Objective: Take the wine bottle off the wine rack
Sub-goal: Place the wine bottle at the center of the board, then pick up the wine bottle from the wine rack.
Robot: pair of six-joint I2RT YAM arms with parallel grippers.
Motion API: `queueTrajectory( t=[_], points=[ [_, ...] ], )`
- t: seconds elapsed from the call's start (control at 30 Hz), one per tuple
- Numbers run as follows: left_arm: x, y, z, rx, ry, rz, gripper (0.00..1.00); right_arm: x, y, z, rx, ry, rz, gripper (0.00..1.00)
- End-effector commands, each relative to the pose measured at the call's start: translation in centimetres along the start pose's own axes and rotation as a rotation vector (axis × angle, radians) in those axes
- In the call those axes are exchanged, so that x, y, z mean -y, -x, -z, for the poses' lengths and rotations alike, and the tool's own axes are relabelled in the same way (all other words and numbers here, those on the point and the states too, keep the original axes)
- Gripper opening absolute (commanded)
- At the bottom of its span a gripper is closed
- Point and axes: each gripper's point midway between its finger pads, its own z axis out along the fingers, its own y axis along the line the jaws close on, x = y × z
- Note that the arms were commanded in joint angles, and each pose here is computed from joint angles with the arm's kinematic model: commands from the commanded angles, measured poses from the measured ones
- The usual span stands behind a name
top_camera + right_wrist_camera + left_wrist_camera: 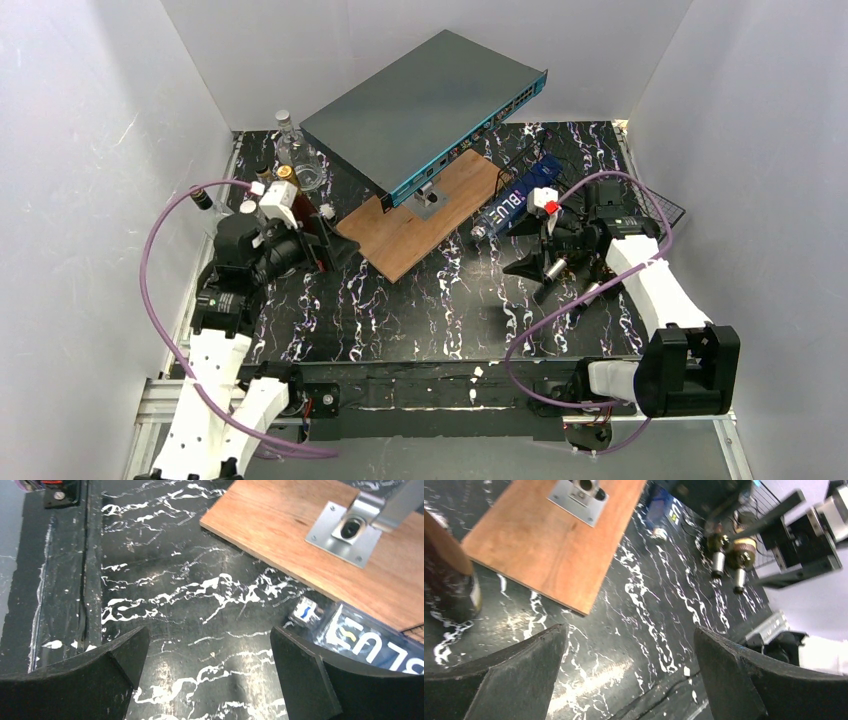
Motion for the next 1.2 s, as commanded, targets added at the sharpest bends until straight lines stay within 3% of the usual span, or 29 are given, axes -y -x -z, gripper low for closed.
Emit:
queueTrajectory(
  t=[0.0, 0.23, 0.5, 0.83, 0.93, 1.17],
  points=[
    [2.7, -2.2, 0.4, -0.046, -0.105, -0.014, 0.98, 1.6, 1.1, 1.5, -0.077, -0.11, -0.018, 1.0],
    [4.5, -7.8, -1.2, -0.148, -0.125, -0.078, 0.98, 1.0, -0.9, 3.7, -0.279, -0.156, -0.032, 1.0],
    [5.8, -12.1, -3.6, -0.185, -0.165, -0.089, 0.98, -0.6, -1.2, 6.1, -0.445, -0.085, 0.124, 1.0],
    [5.6, -14.9, -4.8, -0.172, -0.201, -0.013, 0.98, 0.4, -1.8, 7.8, -0.579, -0.004, 0.327, 1.0],
    [5.3, -15.4, -4.7, -0.156, -0.206, 0.004, 0.98, 0.1, -3.6, 8.4, -0.65, 0.11, 0.429, 1.0],
    [4.5, -16.4, -5.0, -0.152, -0.197, 0.042, 0.98, 1.1, -7.3, 8.8, -0.751, 0.195, 0.467, 1.0]
  ],
)
